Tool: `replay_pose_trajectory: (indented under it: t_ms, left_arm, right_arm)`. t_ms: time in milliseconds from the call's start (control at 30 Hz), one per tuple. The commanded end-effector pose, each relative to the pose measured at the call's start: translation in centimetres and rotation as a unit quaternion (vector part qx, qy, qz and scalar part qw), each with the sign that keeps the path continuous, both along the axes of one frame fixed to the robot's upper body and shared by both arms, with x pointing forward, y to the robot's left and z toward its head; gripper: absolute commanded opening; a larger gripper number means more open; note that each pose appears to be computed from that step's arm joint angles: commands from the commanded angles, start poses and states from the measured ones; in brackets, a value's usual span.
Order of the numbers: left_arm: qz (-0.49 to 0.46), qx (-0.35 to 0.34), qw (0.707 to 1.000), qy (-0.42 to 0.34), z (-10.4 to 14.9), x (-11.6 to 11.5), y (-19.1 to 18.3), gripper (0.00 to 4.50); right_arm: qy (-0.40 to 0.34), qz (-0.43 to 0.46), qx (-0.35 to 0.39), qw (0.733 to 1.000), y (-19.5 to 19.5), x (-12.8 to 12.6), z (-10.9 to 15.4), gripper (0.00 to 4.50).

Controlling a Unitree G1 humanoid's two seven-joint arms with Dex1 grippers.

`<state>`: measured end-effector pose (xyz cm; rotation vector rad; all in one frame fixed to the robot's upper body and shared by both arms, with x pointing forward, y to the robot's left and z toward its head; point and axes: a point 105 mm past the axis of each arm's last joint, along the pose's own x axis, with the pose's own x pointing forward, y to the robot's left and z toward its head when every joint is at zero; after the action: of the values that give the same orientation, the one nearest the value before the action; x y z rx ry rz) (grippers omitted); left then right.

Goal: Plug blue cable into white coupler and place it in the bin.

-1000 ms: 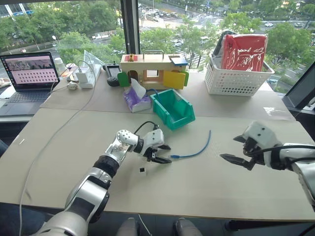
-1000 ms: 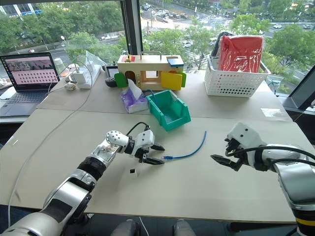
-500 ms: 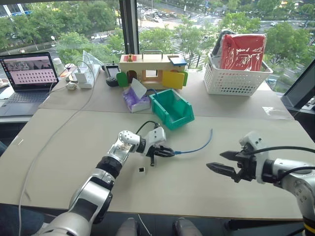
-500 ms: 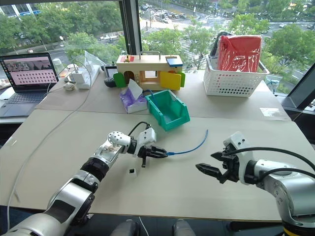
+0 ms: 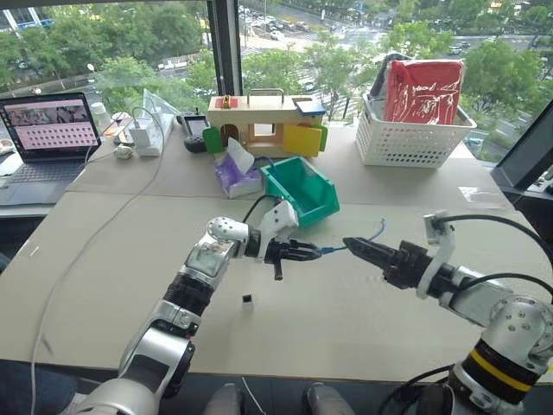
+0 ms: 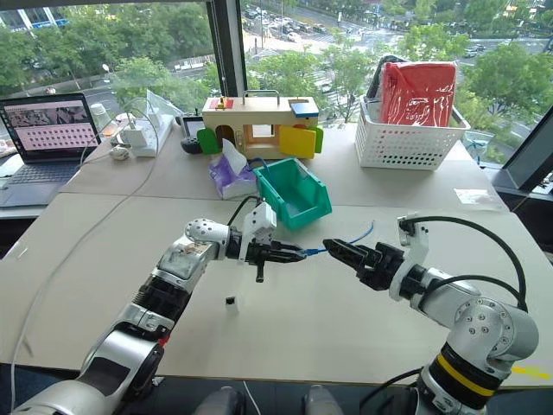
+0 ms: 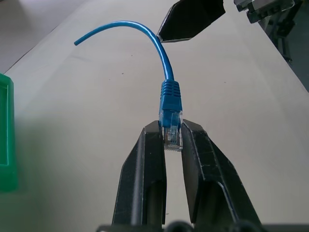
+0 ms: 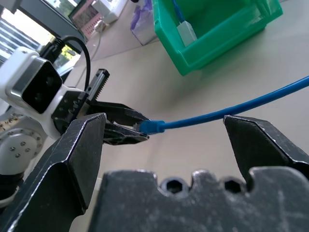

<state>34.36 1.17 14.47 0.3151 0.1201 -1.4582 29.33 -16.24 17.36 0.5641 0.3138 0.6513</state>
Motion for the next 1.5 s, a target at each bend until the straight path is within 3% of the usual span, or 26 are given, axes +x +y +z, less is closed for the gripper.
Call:
replay_pose_trajectory:
  t_ms: [33, 400, 600, 667, 900, 1100, 1233, 1500]
  left_arm:
    - [-0.014, -0.012, 0.999, -0.027, 1.7, -0.4, -0.9, 0.07]
    - [-0.026, -0.009, 0.998, -0.051, 2.6, -0.3, -1.8, 0.07]
    - [-0.020, 0.013, 0.998, -0.064, 1.8, 0.1, -1.5, 0.07]
    - [-0.023, 0.026, 0.997, -0.076, 1.6, 0.1, -1.4, 0.07]
    - [-0.002, 0.027, 0.996, -0.082, 1.9, 0.3, -1.3, 0.07]
    - [-0.005, 0.022, 0.997, -0.080, 2.3, -0.2, -1.6, 0.07]
    - [-0.036, 0.023, 0.998, -0.055, 2.2, -1.9, -1.6, 0.07]
    - [-0.021, 0.026, 0.999, -0.040, 1.9, -2.4, -0.4, 0.07]
  right_arm:
    - [-0.016, -0.005, 0.029, 0.999, 0.4, 0.4, 1.3, 4.50]
    - [0.011, -0.031, 0.068, 0.997, 1.1, 0.9, 0.9, 4.50]
    - [-0.038, -0.042, 0.095, 0.994, -0.7, 1.0, 4.2, 4.50]
    - [-0.039, -0.010, 0.054, 0.998, -1.0, -0.5, 3.7, 4.50]
    - [-0.016, 0.075, 0.018, 0.997, 0.1, -5.0, 2.6, 4.50]
    - [0.028, 0.043, 0.043, 0.998, 1.5, -4.4, 1.4, 4.50]
    - [0.033, -0.004, 0.077, 0.996, 2.5, -3.0, 0.8, 4.50]
    - [-0.002, -0.134, 0.088, 0.987, 1.7, -2.5, -0.2, 4.50]
